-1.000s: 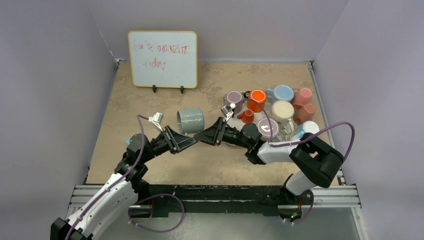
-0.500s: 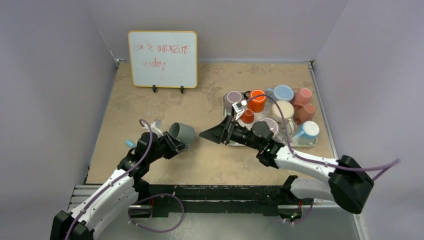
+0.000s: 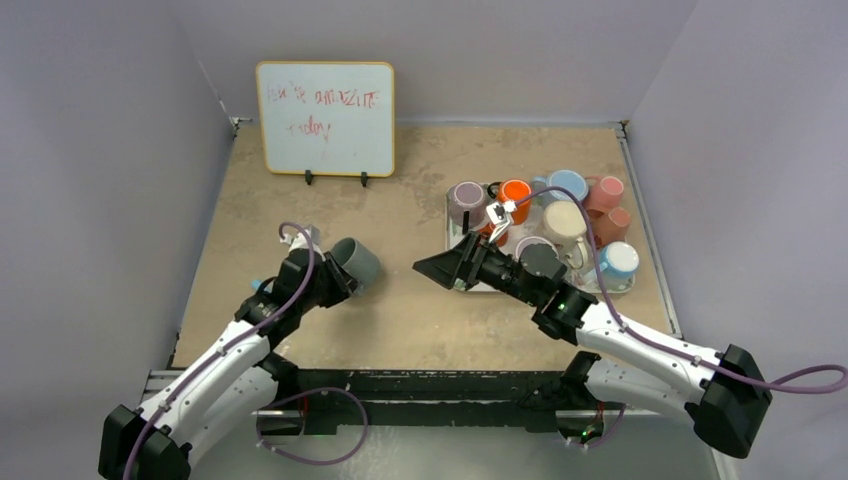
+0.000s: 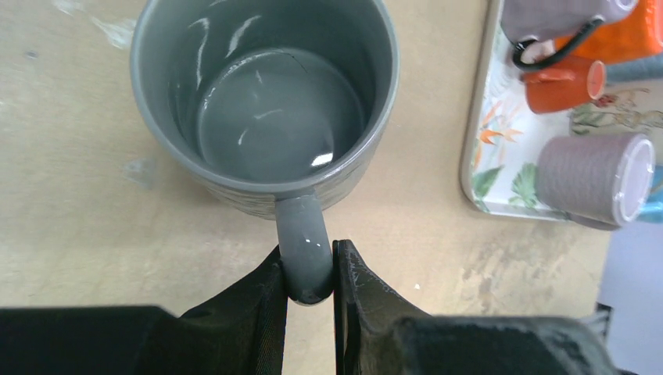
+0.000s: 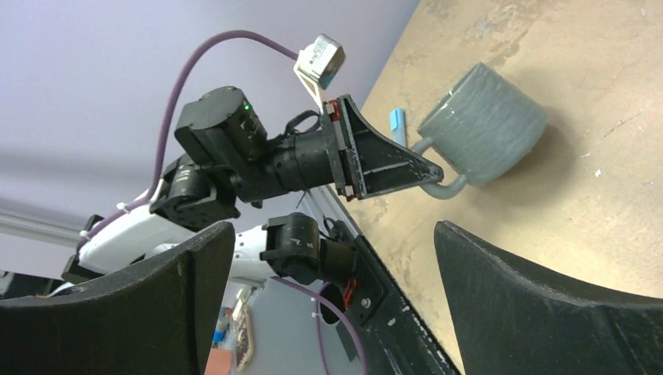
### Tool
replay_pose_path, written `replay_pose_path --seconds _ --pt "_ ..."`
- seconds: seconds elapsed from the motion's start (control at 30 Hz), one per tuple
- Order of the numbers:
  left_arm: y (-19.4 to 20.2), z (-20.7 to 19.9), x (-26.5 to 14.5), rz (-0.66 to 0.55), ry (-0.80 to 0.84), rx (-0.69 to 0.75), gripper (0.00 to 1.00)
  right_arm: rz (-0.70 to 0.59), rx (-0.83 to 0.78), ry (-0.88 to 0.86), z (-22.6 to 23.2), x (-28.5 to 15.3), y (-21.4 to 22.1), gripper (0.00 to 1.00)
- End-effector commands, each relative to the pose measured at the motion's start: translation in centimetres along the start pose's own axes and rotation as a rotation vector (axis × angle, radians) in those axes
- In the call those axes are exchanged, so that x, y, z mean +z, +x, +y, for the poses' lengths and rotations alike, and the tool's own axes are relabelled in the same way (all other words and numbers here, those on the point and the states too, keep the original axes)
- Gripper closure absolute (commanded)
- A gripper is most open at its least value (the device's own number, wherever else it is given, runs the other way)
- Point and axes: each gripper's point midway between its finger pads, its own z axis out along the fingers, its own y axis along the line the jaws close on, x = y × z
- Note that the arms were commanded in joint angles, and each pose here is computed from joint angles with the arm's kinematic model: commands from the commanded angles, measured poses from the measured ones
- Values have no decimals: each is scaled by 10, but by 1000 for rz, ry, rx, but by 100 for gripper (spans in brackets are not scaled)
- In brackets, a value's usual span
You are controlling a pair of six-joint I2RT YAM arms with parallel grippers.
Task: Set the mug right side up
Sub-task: Turn over the cup on the tray, then place the cup at the center of the board.
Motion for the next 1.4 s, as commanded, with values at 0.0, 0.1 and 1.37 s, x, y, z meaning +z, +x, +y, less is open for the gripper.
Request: replay_pose_path --seconds 0.0,0.1,1.37 --pt "-46 -3 -10 -161 -78 81 100 -31 -40 1 5 1 -10 1" --pt "-64 13 -15 -226 -207 105 100 -32 -45 -3 4 1 -10 1" --pt "-230 122 38 -436 -815 -46 100 69 -228 78 -6 -52 8 1"
